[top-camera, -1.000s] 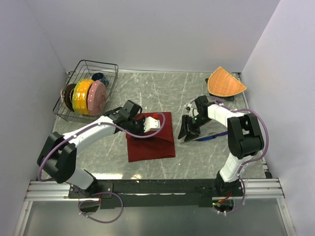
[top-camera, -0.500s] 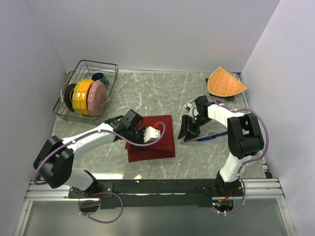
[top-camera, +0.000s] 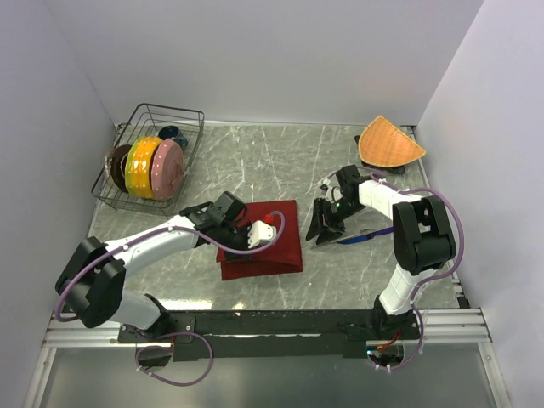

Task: Fold the napkin into a case and place the utensils inside
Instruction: Fold the square-folded napkin at the center of the board.

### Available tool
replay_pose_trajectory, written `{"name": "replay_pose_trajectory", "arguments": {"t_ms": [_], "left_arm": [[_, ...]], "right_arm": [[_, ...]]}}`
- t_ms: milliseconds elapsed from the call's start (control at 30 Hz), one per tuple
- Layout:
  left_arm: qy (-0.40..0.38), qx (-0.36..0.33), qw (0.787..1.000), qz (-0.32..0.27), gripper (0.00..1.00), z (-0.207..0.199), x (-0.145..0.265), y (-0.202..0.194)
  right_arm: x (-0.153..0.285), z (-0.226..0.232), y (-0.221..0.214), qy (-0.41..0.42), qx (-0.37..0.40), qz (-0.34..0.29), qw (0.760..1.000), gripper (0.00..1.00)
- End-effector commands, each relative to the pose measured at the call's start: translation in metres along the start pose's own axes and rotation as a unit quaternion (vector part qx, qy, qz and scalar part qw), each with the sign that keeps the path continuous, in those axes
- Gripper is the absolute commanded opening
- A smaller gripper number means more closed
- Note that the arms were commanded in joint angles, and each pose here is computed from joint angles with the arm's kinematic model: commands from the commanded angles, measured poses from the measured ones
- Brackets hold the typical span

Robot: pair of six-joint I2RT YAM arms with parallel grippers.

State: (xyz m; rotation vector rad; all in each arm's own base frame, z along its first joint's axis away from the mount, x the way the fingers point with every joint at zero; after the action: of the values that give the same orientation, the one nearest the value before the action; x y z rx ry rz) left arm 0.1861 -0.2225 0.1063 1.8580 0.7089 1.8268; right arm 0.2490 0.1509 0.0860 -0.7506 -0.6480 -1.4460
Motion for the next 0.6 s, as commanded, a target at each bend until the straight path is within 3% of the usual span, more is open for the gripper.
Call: {"name": "replay_pose_trajectory", "arguments": {"t_ms": [0,200,300,433,467,567], "left_arm": [[-0.01,-0.009,0.999,-0.037,0.01,-0.004,0.006,0.018],[-0.019,-0.002,1.0,-0.021,0.01,-0.007,-0.005,0.007],[-0.015,0.0,1.0,-0.014,0.06,-0.006,-0.01,0.002],[0.003,0.008,1.0,-0.014,0.44,-0.002,-0.003,0.007],[0.017,0.011,1.0,-0.023,0.48,0.003,0.006,0.016],[0.09,0.02,0.992,-0.089,0.69,0.026,0.05,0.055]], "right_arm": [[0.01,0.01,0.004,0.017,0.015,-0.018,1.0,0.52],[0.011,0.014,0.004,0.029,0.019,-0.017,0.999,0.52],[0.013,0.018,0.005,0.038,0.025,-0.017,0.999,0.53],[0.031,0.038,0.019,0.057,0.061,-0.051,0.995,0.57],[0.038,0.046,0.023,0.062,0.075,-0.064,0.993,0.6],[0.075,0.082,0.047,0.079,0.137,-0.136,0.978,0.8]]}}
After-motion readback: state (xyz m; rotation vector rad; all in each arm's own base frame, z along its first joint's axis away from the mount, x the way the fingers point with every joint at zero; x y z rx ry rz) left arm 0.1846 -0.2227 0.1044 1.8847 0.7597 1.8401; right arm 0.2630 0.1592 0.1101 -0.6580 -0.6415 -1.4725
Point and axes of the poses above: each gripper's point midway between its finger pads, its own x axis back along the fingers, its own z axis along the line the jaws close on, y = z × x, the point moved 4 cm from there along x, back along the fingers, and after that the axes turned 2 degrees about -x, right-handed, at the moved point
